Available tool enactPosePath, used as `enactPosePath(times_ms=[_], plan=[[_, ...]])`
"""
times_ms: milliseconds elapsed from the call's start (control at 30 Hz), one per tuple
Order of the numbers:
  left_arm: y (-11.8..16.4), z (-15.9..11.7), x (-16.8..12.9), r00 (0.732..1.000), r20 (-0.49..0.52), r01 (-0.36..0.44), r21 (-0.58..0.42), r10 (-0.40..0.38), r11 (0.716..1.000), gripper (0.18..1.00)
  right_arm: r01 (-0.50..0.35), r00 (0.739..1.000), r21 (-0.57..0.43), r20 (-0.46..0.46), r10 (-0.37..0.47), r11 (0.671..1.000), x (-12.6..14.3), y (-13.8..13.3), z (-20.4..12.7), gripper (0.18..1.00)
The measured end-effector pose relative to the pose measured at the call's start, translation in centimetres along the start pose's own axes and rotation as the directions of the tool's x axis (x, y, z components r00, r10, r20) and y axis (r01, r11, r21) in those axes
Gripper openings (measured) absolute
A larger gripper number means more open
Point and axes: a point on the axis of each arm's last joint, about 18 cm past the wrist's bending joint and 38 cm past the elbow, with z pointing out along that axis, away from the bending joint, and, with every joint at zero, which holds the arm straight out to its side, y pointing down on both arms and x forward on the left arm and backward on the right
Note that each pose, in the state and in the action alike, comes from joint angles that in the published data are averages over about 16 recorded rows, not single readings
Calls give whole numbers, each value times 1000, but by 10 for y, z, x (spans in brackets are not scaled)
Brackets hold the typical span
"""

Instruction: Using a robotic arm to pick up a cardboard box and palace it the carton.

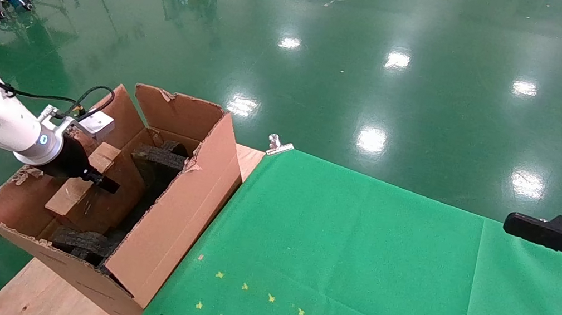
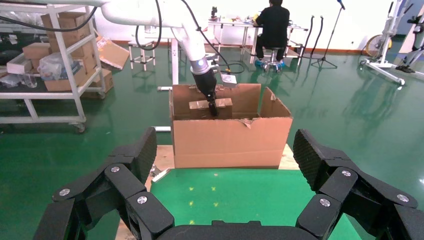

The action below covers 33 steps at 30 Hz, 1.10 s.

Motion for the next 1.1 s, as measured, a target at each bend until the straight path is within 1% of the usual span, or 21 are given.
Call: enactPosePath(times_ms=[200,400,600,767,967,1100], plan=[[-13,-7,-9,999,33,10,43,-11,999,359,0,1000,0,0,0,1000,0,0,0,1001],[-25,-16,-17,998,50,21,88,-25,996,418,0,1000,0,0,0,1000,0,0,0,1001],[-28,-21,-20,999,32,33,106,-37,994,515,0,1000,0,0,0,1000,0,0,0,1001],[-30,-25,-21,999,10,38,121,-40,992,626,0,1000,0,0,0,1000,0,0,0,1001],[-43,-41,-28,999,-22,46,183,-43,982,757,0,1000,0,0,0,1000,0,0,0,1001],[-57,-57,-34,998,-41,48,245,-40,968,835,0,1000,0,0,0,1000,0,0,0,1001]])
